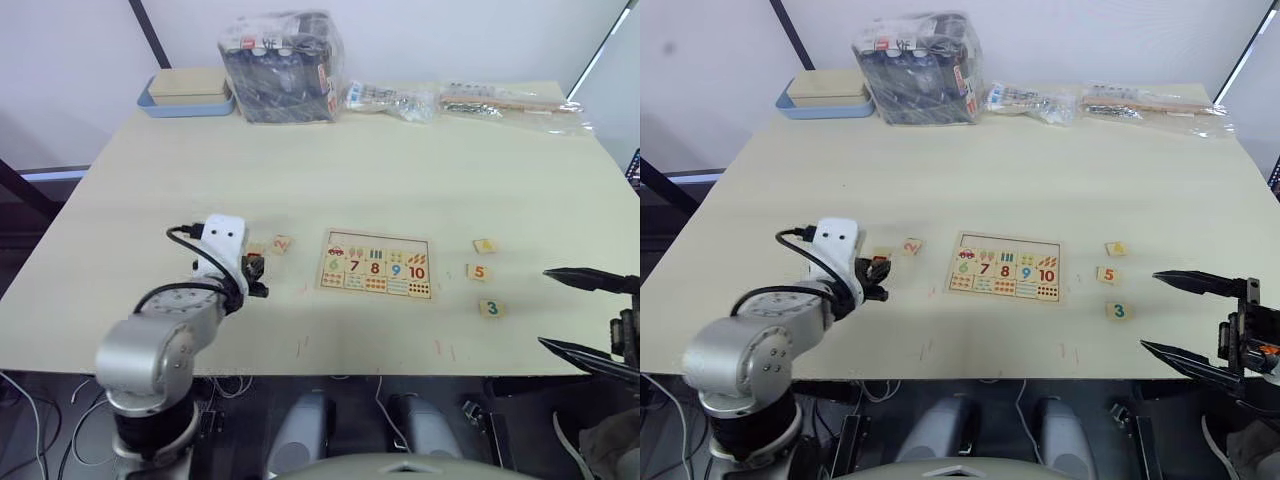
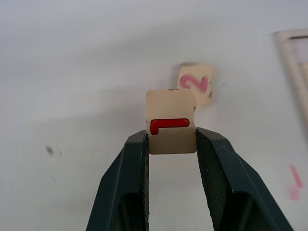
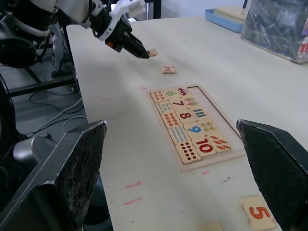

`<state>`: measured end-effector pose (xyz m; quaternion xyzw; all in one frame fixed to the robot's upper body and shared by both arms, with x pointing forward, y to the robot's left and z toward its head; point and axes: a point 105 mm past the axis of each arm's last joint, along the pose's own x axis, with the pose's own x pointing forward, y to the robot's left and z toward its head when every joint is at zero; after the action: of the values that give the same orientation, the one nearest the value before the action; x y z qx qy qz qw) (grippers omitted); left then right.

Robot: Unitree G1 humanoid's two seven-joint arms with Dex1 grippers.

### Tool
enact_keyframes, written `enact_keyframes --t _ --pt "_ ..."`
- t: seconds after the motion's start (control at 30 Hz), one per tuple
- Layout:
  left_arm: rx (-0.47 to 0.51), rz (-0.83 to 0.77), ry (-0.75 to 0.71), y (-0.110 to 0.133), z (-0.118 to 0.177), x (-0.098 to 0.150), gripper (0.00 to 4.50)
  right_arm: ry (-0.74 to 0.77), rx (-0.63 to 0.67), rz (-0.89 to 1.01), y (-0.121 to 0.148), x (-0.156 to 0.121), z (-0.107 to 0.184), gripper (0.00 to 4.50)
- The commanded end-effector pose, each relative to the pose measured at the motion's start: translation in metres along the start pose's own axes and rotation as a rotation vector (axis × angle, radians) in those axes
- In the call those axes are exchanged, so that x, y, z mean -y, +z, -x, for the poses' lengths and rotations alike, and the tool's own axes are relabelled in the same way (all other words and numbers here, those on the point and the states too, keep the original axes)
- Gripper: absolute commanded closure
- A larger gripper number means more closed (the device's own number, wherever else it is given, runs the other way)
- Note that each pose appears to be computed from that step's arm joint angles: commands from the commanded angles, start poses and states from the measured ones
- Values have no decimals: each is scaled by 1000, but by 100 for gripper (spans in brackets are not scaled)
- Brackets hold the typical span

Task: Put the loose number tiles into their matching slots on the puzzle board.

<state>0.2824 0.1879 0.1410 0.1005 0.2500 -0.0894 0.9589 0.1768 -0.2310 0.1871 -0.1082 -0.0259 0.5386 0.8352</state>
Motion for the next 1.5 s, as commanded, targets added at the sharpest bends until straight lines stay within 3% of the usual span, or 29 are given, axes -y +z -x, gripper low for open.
enact_keyframes --t 0.03,0.17,0.27,0.53,0.7,1.1,1.5 --pt "67 -117 -134 25 10 3 353 -27 7 57 8 -2 2 0" --pt "96 -264 -313 48 14 6 353 -69 23 74 10 -5 3 0" --pt "169 -322 -508 69 14 14 353 -108 29 91 12 -6 6 0" --pt "96 -648 -700 90 -5 6 353 -188 15 105 12 -19 16 0" --pt "-13 -846 -809 96 -24 12 353 -220 6 116 13 -22 21 0" --pt "-154 -1088 -870 107 -56 41 353 -215 -53 138 14 -11 36 0" --pt "-201 -1231 -892 106 -75 71 353 -227 -95 137 14 -11 53 0"
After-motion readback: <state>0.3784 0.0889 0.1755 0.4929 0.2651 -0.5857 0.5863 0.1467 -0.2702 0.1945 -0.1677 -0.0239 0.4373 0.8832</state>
